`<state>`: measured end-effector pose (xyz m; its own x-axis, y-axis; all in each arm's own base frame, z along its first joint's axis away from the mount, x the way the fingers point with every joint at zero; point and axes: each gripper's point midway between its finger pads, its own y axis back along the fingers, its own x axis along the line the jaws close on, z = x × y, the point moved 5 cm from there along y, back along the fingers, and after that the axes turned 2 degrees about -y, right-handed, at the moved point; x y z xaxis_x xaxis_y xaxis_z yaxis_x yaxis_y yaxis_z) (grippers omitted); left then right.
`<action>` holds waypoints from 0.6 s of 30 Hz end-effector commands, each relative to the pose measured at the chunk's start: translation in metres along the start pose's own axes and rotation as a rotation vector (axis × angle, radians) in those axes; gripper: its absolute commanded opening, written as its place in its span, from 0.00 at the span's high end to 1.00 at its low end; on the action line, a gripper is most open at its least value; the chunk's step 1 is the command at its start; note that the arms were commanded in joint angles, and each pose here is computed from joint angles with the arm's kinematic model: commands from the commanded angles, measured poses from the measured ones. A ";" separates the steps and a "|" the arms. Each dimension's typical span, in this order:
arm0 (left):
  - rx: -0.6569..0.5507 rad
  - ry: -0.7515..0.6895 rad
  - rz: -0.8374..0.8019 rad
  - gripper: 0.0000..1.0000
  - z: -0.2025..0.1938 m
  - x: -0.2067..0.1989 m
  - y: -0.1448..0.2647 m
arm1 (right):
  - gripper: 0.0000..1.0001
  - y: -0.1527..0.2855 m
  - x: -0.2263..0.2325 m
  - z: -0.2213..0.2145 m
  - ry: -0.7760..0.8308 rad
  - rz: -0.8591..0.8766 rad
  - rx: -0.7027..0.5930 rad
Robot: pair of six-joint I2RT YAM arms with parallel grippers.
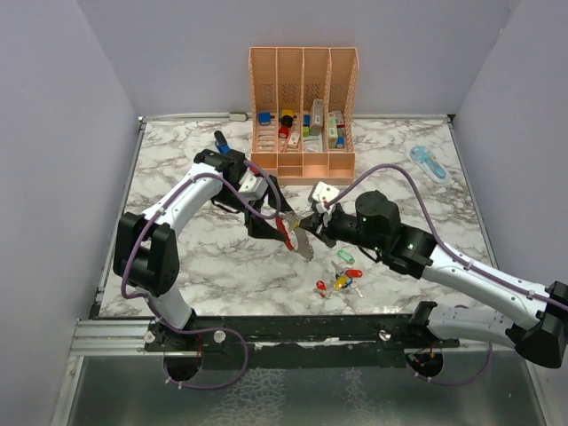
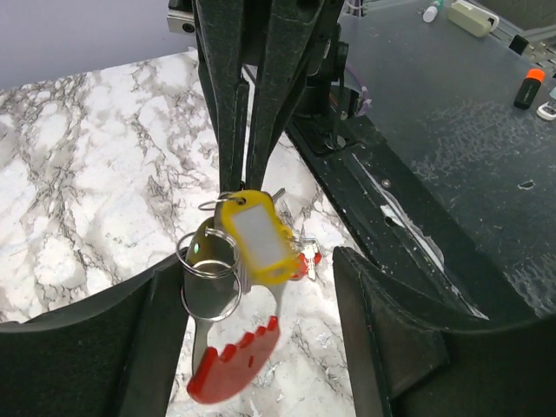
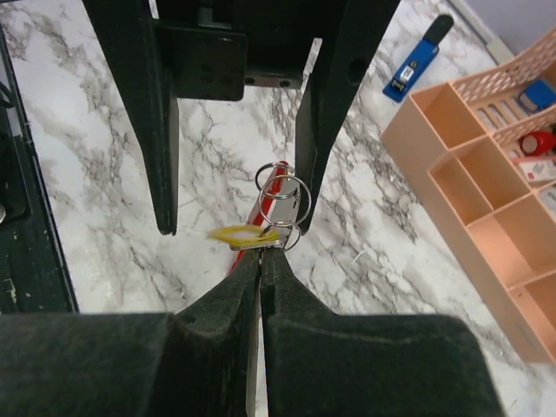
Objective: Put the keys on the keyring
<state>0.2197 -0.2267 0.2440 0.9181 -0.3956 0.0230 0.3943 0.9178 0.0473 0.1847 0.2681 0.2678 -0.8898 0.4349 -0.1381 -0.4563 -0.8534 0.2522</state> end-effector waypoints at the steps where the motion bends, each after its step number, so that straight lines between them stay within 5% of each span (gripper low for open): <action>1: -0.049 -0.030 0.011 0.29 0.014 0.003 -0.001 | 0.99 0.016 -0.006 0.004 -0.074 -0.069 0.064; 4: -0.030 -0.038 0.016 0.22 0.016 0.004 0.002 | 0.99 0.019 -0.005 -0.002 -0.108 -0.080 0.108; 7: -0.027 -0.023 0.024 0.01 0.020 0.007 0.005 | 0.99 0.018 -0.003 -0.010 -0.152 -0.085 0.154; 18: -0.007 0.014 0.011 0.01 0.020 0.008 0.003 | 0.99 0.002 0.010 0.000 -0.255 0.018 0.253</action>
<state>0.2282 -0.2257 0.2605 0.9248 -0.3797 0.0234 0.3783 0.9244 0.0484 0.1790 0.2626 0.2460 -0.8481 0.5278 0.0462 -0.4370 -0.7461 0.5024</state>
